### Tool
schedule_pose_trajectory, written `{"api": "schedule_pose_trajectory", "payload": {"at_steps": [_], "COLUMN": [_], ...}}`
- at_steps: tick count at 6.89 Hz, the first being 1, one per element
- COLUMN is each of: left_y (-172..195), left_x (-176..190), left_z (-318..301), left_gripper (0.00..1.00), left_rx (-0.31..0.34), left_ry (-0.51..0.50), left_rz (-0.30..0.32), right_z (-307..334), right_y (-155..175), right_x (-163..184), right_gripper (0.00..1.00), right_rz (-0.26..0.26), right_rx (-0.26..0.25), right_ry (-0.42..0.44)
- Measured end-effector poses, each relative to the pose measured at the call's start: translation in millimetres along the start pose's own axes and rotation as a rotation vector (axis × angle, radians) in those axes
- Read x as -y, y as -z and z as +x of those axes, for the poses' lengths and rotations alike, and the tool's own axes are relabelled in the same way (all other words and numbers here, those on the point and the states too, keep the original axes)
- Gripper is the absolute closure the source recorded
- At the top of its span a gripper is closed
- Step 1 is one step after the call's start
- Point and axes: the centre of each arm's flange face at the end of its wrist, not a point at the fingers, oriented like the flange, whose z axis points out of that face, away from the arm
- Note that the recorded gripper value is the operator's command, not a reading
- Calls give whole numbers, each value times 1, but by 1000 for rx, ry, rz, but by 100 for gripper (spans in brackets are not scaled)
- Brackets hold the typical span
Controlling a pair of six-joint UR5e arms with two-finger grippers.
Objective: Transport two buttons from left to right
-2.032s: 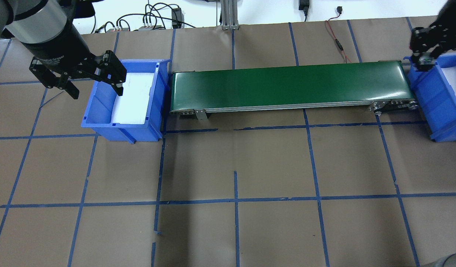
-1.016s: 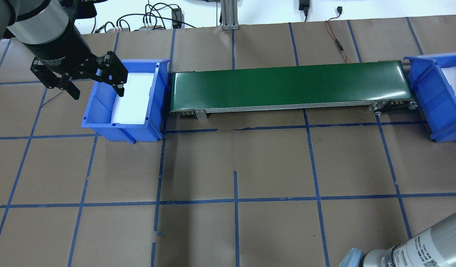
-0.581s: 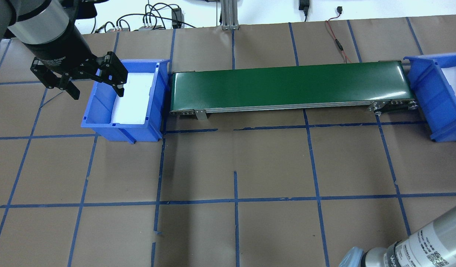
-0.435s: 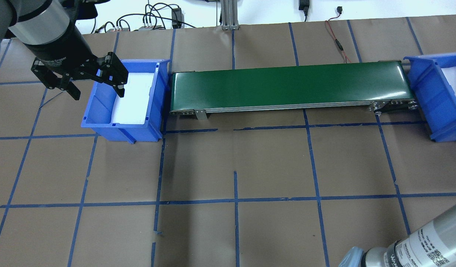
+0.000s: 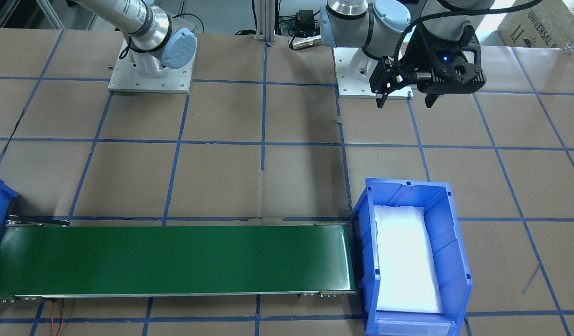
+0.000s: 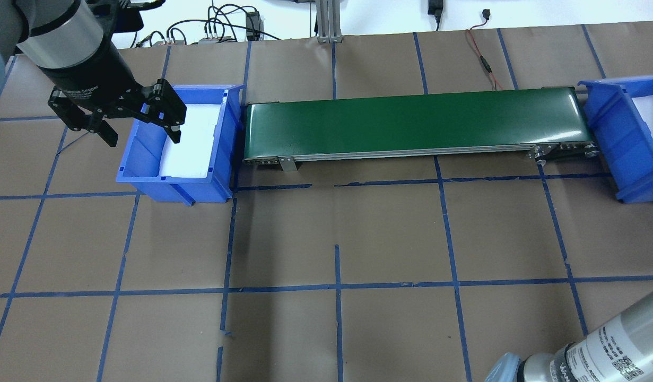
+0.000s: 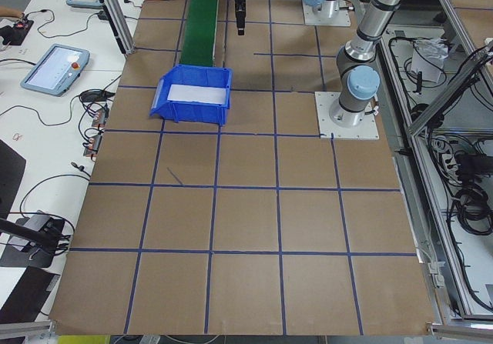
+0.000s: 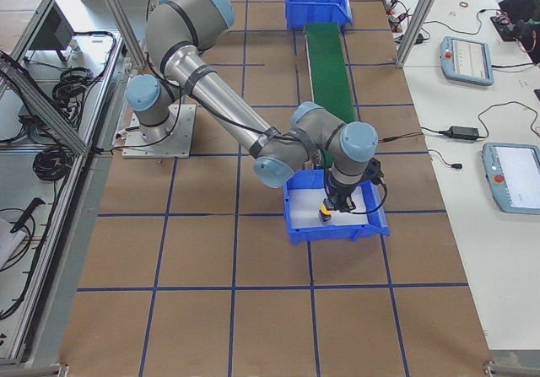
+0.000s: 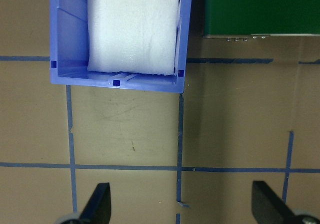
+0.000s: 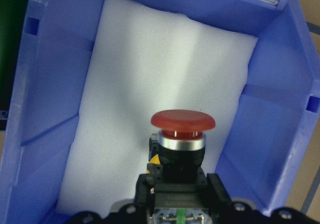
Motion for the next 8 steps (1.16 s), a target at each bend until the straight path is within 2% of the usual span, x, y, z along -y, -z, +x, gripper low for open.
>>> {"api": "schedule_pose_trajectory", "payload": {"at_steps": [3, 4, 5, 6, 7, 8], "left_y": [-4, -4, -4, -4, -4, -4], "left_x": [-3, -4, -4, -5, -5, -5], "left_z": [4, 4, 5, 5, 5, 5], "left_gripper": [0, 0, 0, 0, 0, 0], "left_rx": [-4, -5, -6, -7, -7, -7], "left_ry": [-3, -3, -3, -3, -3, -3], "left_rz": [-23, -28, -30, -30, -30, -31], "right_z": [-4, -4, -4, -4, -4, -4], "right_y": [-13, -14, -13, -13, -13, -14], "right_x": [-2, -2, -2, -2, -1, -1], "right_gripper": [80, 67, 33, 13, 0, 0], "right_rz": [0, 1, 4, 9, 18, 25], "right_rx": [11, 4, -6, -12, -17, -23], "right_ry": [0, 1, 3, 5, 7, 8]}}
